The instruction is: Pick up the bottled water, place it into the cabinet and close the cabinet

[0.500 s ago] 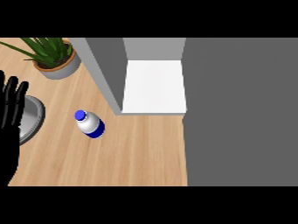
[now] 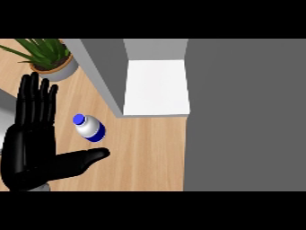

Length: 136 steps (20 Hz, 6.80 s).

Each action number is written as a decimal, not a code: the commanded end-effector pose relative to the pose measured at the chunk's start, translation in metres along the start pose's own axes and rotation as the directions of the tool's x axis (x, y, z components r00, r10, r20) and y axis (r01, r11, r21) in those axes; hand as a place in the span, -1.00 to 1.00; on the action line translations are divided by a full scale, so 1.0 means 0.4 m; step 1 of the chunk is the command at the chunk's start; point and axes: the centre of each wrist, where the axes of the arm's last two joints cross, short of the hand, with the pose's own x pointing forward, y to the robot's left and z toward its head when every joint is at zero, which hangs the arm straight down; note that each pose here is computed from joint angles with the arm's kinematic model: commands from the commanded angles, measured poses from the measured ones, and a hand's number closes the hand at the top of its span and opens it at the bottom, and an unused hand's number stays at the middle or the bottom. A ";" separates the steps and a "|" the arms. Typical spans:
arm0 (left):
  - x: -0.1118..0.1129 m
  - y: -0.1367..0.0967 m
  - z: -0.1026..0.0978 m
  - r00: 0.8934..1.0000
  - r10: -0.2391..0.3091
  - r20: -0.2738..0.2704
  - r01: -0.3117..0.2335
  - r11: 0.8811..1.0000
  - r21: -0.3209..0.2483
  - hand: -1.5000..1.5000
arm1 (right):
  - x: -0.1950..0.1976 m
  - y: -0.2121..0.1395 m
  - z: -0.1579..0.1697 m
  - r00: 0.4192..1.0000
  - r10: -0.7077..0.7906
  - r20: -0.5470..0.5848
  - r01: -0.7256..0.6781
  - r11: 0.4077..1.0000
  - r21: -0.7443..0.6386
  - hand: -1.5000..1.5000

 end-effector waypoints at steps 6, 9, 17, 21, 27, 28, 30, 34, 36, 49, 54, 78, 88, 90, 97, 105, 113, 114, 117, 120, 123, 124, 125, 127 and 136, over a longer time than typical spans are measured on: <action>-0.013 -0.120 0.076 0.971 0.146 -0.190 -0.122 0.984 0.129 -1.00 | 0.022 -0.035 0.089 0.970 -0.195 -0.148 0.196 0.981 -0.006 -1.00; -0.082 -0.124 0.106 0.972 0.122 -0.199 -0.094 0.985 0.144 -1.00 | 0.017 0.000 0.124 0.970 -0.197 -0.143 0.198 0.980 -0.007 -1.00; -0.031 -0.090 0.146 0.976 0.111 -0.186 -0.083 0.985 0.150 -1.00 | -0.015 0.004 0.185 0.967 -0.210 -0.142 0.211 0.977 -0.005 -1.00; -0.068 -0.060 0.189 0.972 0.128 -0.197 -0.093 0.980 0.174 -1.00 | 0.005 0.019 0.178 0.973 -0.188 -0.133 0.190 0.982 0.002 -1.00; -0.059 -0.038 0.169 0.985 0.090 -0.150 -0.066 0.985 0.157 -1.00 | -0.004 -0.011 0.173 0.973 -0.184 -0.137 0.187 0.982 0.011 -1.00; -0.075 -0.042 0.173 0.980 0.106 -0.168 -0.079 0.984 0.158 -1.00 | -0.044 0.004 0.215 0.974 -0.187 -0.125 0.190 0.982 0.015 -1.00; -0.095 -0.009 0.217 0.984 0.101 -0.150 -0.069 0.977 0.203 -1.00 | 0.014 -0.009 0.185 0.975 -0.183 -0.126 0.182 0.983 -0.016 -1.00; -0.126 0.023 0.148 0.981 0.100 -0.165 -0.058 0.968 0.244 -1.00 | -0.014 -0.032 0.234 0.978 -0.167 -0.122 0.169 0.986 0.007 -1.00; -0.130 0.037 0.186 0.979 0.085 -0.183 -0.041 0.972 0.233 -1.00 | 0.044 -0.009 0.205 0.981 -0.165 -0.102 0.166 0.986 0.005 -1.00; -0.285 0.153 0.108 0.974 0.004 -0.228 0.049 0.973 0.226 -1.00 | -0.037 0.014 0.221 0.976 -0.191 -0.103 0.195 0.980 0.030 -1.00; -0.343 0.237 0.111 0.966 0.001 -0.259 0.059 0.973 0.224 -1.00 | -0.055 -0.015 0.239 0.976 -0.185 -0.113 0.191 0.981 0.040 -1.00; -0.623 0.211 0.109 0.927 0.174 -0.333 -0.084 0.960 0.267 -1.00 | -0.041 -0.010 0.261 0.974 -0.199 -0.113 0.204 0.978 0.042 -1.00; -0.642 0.277 0.130 0.902 0.279 -0.329 -0.189 0.941 0.280 -1.00 | -0.032 -0.014 0.221 0.971 -0.208 -0.119 0.215 0.975 0.050 -1.00; -0.657 0.213 0.134 0.905 0.282 -0.318 -0.193 0.939 0.283 -1.00 | -0.016 0.005 0.259 0.973 -0.196 -0.119 0.204 0.977 0.059 -1.00; -0.643 0.210 0.070 0.865 0.389 -0.316 -0.324 0.915 0.239 -1.00 | -0.042 -0.009 0.226 0.971 -0.205 -0.123 0.212 0.976 0.043 -1.00; -0.664 0.178 0.109 0.850 0.424 -0.313 -0.386 0.905 0.178 -1.00 | -0.031 0.017 0.216 0.971 -0.193 -0.138 0.204 0.977 0.069 -1.00; -0.670 0.144 0.110 0.858 0.415 -0.302 -0.389 0.910 0.144 1.00 | -0.040 -0.032 0.251 0.972 -0.203 -0.122 0.211 0.975 0.062 -1.00; -0.672 0.129 0.111 0.853 0.416 -0.314 -0.398 0.909 0.121 1.00 | -0.071 0.004 0.241 0.972 -0.205 -0.112 0.213 0.975 0.059 -1.00; -0.666 0.141 0.093 0.844 0.452 -0.290 -0.425 0.892 0.153 1.00 | -0.056 -0.028 0.240 0.972 -0.197 -0.129 0.207 0.976 0.069 -1.00; -0.661 0.137 0.069 0.870 0.396 -0.295 -0.370 0.918 0.141 1.00 | -0.053 -0.009 0.220 0.969 -0.213 -0.123 0.220 0.975 0.043 -1.00; -0.668 0.098 0.087 0.880 0.385 -0.278 -0.358 0.923 0.144 1.00 | -0.067 -0.009 0.250 0.968 -0.206 -0.145 0.215 0.975 0.048 -1.00; -0.651 0.093 0.030 0.887 0.389 -0.248 -0.363 0.920 0.146 1.00 | -0.090 0.013 0.247 0.967 -0.210 -0.142 0.219 0.975 0.047 -1.00; -0.637 0.147 0.012 0.876 0.386 -0.288 -0.373 0.922 0.102 1.00 | -0.049 -0.032 0.234 0.974 -0.180 -0.140 0.189 0.980 0.056 -1.00; -0.656 0.228 0.104 0.865 0.390 -0.316 -0.395 0.917 0.049 1.00 | -0.081 0.044 0.258 0.967 -0.216 -0.135 0.225 0.973 0.054 -1.00; -0.642 0.234 0.132 0.818 0.480 -0.318 -0.508 0.861 -0.008 1.00 | -0.071 -0.021 0.238 0.971 -0.192 -0.144 0.197 0.980 0.019 -1.00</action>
